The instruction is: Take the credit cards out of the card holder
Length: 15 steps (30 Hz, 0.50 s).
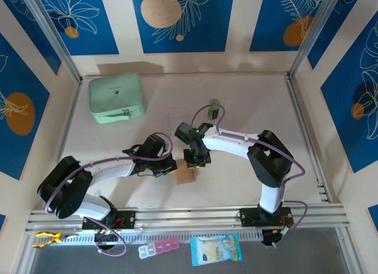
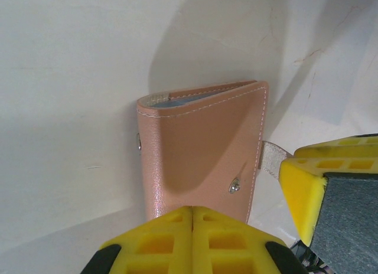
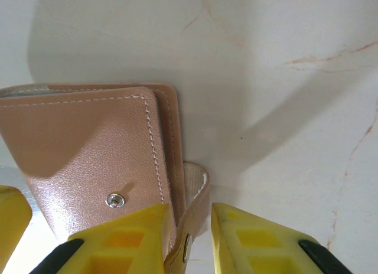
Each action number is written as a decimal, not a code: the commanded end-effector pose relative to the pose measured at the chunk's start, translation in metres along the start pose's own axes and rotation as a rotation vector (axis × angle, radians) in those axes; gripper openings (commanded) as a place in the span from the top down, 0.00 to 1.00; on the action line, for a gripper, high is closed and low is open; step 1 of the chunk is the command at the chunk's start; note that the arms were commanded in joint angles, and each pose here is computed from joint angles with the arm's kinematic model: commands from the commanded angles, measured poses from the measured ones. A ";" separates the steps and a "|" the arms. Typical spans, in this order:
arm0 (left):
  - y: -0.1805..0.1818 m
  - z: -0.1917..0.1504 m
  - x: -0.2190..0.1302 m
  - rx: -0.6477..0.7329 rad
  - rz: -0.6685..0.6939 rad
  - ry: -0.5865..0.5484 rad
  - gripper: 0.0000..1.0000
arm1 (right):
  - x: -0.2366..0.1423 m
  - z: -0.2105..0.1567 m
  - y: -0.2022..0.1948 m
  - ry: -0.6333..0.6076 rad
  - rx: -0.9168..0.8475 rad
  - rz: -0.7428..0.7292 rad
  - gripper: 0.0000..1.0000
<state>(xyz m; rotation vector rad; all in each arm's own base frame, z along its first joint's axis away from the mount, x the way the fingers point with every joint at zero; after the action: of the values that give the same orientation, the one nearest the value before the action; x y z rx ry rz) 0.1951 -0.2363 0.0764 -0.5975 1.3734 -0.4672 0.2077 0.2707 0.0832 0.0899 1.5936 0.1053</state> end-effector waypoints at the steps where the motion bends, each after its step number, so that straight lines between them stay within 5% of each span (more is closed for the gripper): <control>1: -0.011 0.004 -0.006 0.029 -0.013 -0.019 1.00 | 0.009 -0.002 -0.004 0.028 0.002 -0.016 0.75; 15: -0.015 0.007 -0.004 0.035 -0.019 -0.013 1.00 | 0.004 -0.003 -0.017 0.017 0.030 -0.066 0.76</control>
<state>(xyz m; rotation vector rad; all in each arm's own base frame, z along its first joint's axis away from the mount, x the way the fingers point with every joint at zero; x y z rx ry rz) 0.1996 -0.2403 0.0834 -0.6033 1.3583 -0.4796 0.2079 0.2653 0.0750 0.0764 1.6082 0.0760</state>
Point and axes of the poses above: each hand's point on the last joint's axis, 136 mm out from that joint toward the fingers, its own x axis out along the fingers, its own y axis along the line the jaws close on, z = x × y, the point moved 4 cm from there along -x, back along the fingers, and after that the axes turned 5 degrees about x, right-handed, at the moved point
